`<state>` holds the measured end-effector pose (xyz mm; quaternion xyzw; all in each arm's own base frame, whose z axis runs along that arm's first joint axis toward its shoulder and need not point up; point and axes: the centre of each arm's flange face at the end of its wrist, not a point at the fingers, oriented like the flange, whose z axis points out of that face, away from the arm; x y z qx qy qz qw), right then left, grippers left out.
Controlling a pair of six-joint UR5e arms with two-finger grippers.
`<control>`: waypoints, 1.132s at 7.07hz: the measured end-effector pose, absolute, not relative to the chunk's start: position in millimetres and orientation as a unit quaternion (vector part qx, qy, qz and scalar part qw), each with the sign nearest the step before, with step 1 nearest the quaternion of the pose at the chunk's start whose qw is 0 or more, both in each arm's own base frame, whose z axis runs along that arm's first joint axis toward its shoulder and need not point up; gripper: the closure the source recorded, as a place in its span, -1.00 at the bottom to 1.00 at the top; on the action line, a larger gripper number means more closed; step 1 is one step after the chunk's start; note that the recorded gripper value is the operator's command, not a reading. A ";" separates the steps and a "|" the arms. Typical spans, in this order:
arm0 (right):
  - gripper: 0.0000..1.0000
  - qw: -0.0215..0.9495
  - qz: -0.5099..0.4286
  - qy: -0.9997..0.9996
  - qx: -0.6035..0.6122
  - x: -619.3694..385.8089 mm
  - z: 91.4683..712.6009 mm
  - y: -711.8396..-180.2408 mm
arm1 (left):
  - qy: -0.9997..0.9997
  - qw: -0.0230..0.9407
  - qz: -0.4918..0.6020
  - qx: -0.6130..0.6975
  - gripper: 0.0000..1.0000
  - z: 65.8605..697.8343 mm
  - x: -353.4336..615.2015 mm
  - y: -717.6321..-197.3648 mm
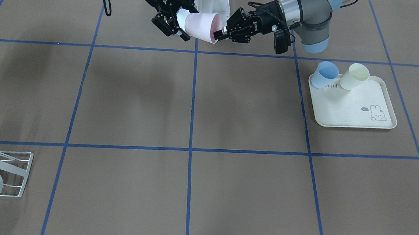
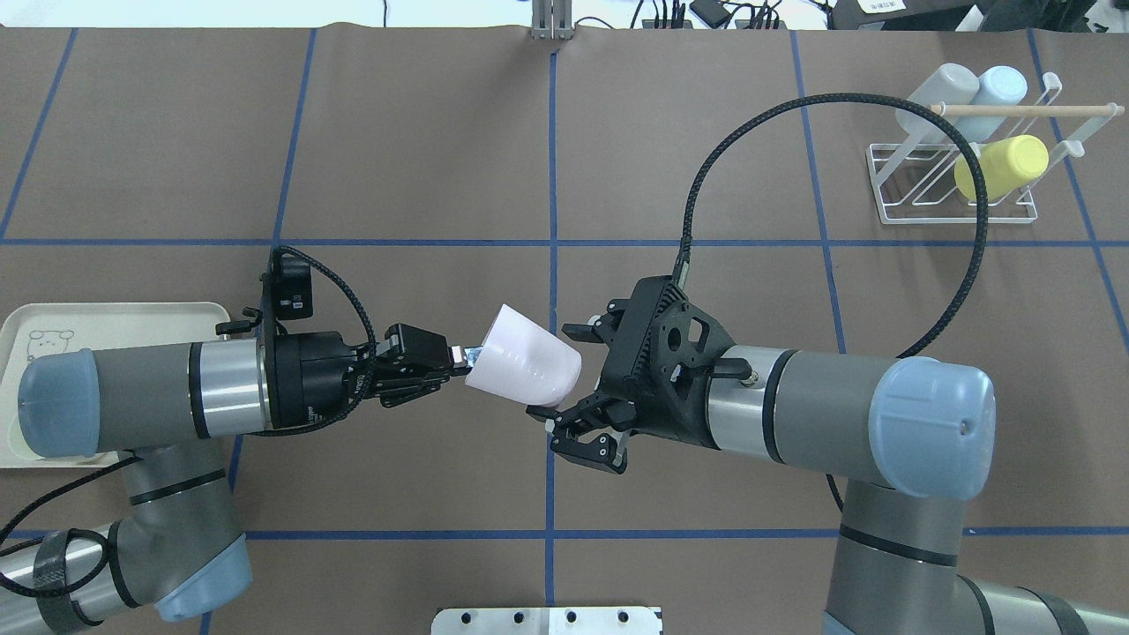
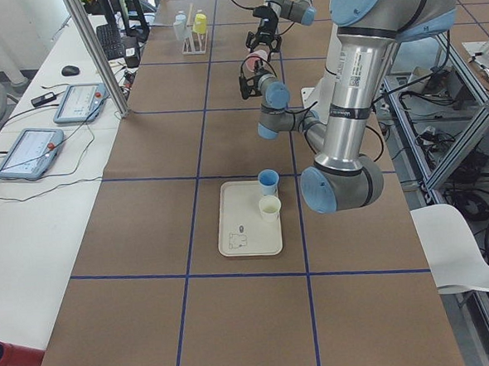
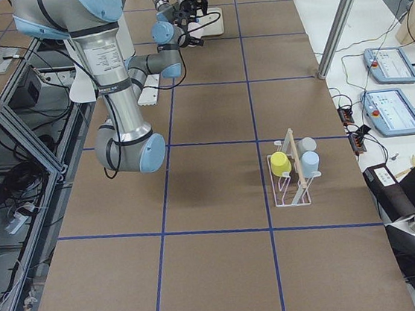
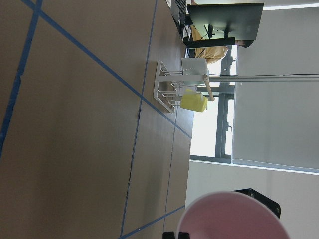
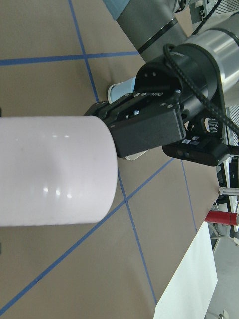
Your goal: Transfer IKEA cup to right arm and place on rack
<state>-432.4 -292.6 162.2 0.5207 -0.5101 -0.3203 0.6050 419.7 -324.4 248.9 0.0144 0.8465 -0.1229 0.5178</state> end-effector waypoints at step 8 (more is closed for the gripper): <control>-0.74 0.601 -0.317 -0.512 0.525 -427.6 157.5 -290.7 | 0.850 0.513 -0.121 0.015 1.00 243.1 419.8 -325.0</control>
